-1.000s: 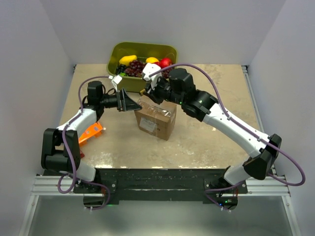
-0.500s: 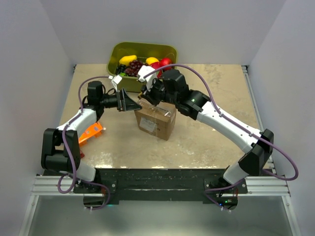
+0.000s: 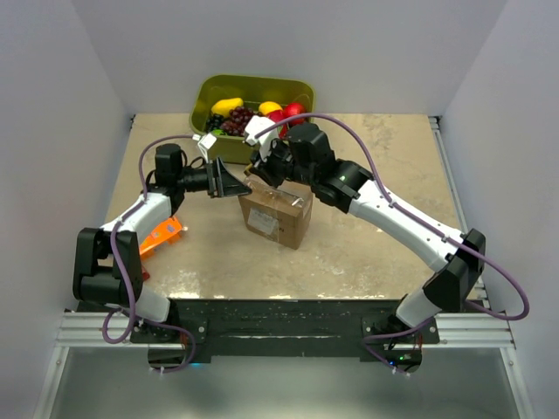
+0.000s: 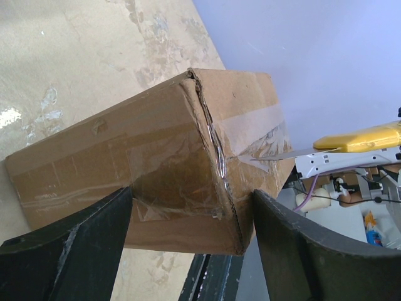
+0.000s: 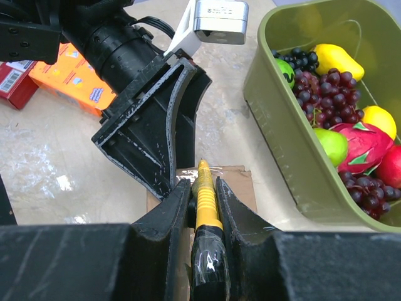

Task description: Unpack the express box

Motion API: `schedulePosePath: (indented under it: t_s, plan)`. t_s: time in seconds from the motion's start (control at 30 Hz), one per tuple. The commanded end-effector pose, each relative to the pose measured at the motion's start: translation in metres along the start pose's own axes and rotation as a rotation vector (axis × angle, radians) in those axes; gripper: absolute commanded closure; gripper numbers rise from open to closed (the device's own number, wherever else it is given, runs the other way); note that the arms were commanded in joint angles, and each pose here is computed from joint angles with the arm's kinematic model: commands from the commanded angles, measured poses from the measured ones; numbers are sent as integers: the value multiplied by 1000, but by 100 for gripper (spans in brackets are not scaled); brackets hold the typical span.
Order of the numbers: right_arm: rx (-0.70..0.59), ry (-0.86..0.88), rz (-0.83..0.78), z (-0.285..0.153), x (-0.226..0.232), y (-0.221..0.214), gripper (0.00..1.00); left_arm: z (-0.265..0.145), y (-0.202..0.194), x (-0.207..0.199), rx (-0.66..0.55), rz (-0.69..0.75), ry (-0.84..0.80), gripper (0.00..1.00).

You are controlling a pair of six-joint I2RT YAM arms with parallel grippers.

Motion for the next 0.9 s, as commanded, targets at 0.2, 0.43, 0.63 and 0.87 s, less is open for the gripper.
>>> schedulePosePath:
  t_s: [0.2, 0.43, 0.63, 0.87]
  plan:
    - [-25, -13, 16, 8, 0, 4, 100, 0, -11, 16, -2, -65, 72, 21]
    - [-15, -22, 1, 10, -2, 3, 100, 0, -10, 16, -2, -65, 72, 21]
    - [45, -36, -36, 5, -5, -1, 100, -1, -10, 17, -3, -68, 80, 21]
    - [113, -37, -86, -4, -7, -6, 100, -2, -11, 20, -9, -80, 92, 22]
Point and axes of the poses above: each gripper's point midway between its finger pads, its own z axis out along the fingers, its own x axis along the line the jaws close on, y = z × x, the point moved 8 cm from there along -z, back along the fingers
